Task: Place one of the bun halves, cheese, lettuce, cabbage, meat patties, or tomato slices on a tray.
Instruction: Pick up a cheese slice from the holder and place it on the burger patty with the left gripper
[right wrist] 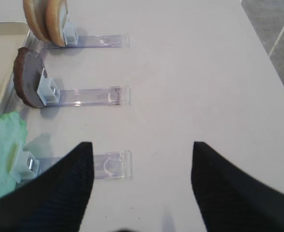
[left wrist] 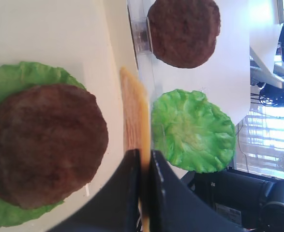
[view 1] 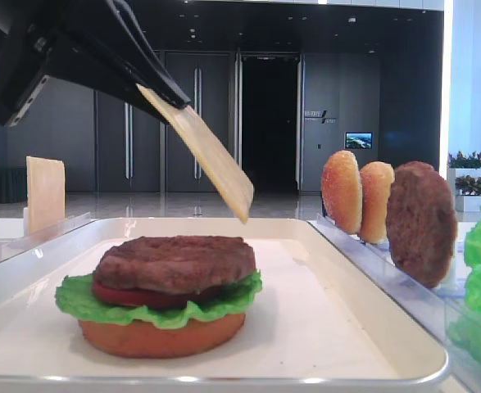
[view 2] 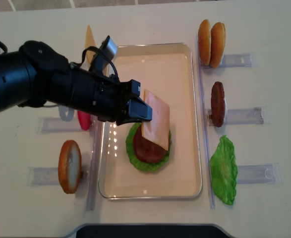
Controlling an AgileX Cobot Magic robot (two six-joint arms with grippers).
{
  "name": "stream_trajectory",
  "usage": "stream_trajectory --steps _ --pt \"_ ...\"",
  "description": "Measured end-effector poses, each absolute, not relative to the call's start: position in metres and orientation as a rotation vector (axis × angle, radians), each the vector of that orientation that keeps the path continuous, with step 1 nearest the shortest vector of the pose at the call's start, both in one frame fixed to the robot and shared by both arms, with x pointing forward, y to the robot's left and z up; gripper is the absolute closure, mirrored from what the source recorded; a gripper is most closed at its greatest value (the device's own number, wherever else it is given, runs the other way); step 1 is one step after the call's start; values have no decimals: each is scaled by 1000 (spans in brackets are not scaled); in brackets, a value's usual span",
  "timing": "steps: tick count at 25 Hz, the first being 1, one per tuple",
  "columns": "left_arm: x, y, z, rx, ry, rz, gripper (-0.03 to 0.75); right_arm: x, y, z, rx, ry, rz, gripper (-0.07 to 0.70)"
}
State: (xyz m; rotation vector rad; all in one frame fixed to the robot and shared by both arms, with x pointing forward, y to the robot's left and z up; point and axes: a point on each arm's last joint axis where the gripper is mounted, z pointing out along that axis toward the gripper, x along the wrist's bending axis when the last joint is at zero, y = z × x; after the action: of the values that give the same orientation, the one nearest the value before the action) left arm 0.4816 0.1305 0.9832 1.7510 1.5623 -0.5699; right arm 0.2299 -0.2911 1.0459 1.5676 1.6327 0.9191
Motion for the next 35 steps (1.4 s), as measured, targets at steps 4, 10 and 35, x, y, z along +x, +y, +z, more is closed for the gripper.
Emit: stream_trajectory --steps 4,10,35 --pt "483 130 979 1756 1574 -580 694 230 -291 1046 1568 1633 919 182" --pt "483 129 973 1769 1582 -607 694 230 -291 1046 1568 1633 919 182" --pt "481 130 960 1864 1579 -637 694 230 -291 1046 1568 1633 919 182"
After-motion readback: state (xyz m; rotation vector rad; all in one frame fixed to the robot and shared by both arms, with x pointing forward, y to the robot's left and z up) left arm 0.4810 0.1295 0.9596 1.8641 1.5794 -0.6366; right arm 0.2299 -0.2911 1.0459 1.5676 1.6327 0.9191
